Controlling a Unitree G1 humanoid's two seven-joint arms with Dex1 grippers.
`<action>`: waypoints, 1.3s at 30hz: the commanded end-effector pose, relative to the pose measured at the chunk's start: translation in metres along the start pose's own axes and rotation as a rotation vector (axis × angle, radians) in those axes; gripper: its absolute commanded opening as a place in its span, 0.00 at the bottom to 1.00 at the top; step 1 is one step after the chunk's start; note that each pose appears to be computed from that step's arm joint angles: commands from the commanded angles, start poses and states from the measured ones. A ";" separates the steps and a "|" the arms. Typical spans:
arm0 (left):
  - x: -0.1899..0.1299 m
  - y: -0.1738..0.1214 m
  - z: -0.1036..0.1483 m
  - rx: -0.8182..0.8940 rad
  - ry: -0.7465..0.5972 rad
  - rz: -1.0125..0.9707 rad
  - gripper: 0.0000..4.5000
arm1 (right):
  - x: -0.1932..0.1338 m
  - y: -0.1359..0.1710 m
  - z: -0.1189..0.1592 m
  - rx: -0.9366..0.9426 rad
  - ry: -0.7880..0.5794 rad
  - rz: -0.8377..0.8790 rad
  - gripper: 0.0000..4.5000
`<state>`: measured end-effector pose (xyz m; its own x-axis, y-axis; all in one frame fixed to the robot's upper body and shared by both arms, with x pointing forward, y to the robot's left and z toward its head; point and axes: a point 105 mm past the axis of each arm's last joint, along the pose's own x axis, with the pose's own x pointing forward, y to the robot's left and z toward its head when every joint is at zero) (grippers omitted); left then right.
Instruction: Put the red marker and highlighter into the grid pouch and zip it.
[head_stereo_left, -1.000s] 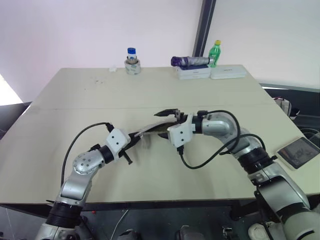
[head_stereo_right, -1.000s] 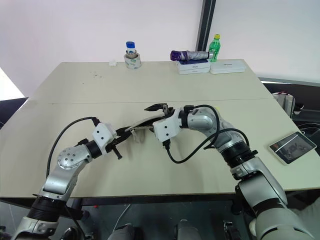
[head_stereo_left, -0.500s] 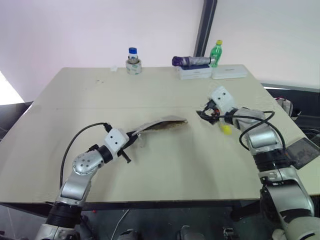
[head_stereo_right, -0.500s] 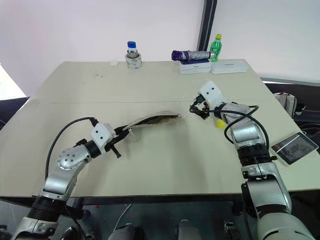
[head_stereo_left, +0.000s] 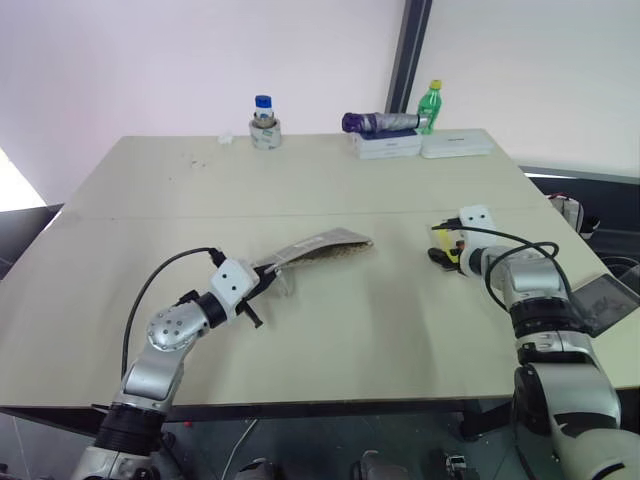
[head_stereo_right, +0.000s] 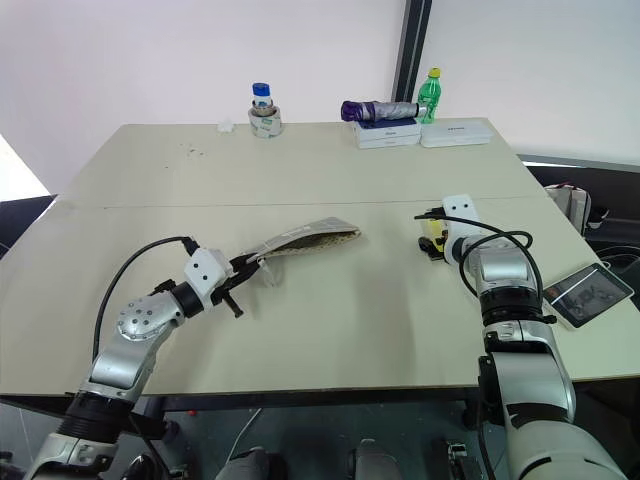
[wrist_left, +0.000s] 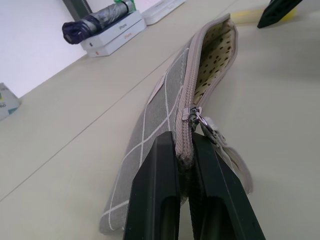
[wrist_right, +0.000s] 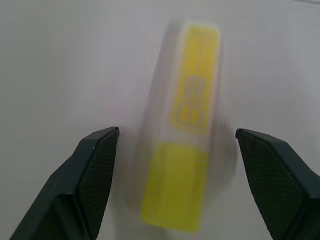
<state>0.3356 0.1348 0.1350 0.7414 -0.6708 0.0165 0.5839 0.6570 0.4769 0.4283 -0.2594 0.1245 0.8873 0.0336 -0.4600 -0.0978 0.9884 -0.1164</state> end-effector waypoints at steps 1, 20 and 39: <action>-0.001 0.002 0.010 0.034 -0.035 0.007 0.00 | 0.000 -0.002 0.004 0.082 -0.024 0.007 0.81; 0.001 0.010 0.011 0.048 -0.036 0.012 0.00 | -0.114 0.137 0.063 -0.862 -0.593 0.810 0.20; -0.002 0.006 0.013 0.055 -0.043 0.012 0.00 | -0.083 0.143 0.042 -0.751 -0.360 0.769 0.20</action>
<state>0.3358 0.1351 0.1356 0.7373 -0.6755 0.0142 0.5821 0.6457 0.4942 0.3537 -0.1113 0.1701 0.4980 0.7714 -0.3962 -0.8446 0.3277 -0.4235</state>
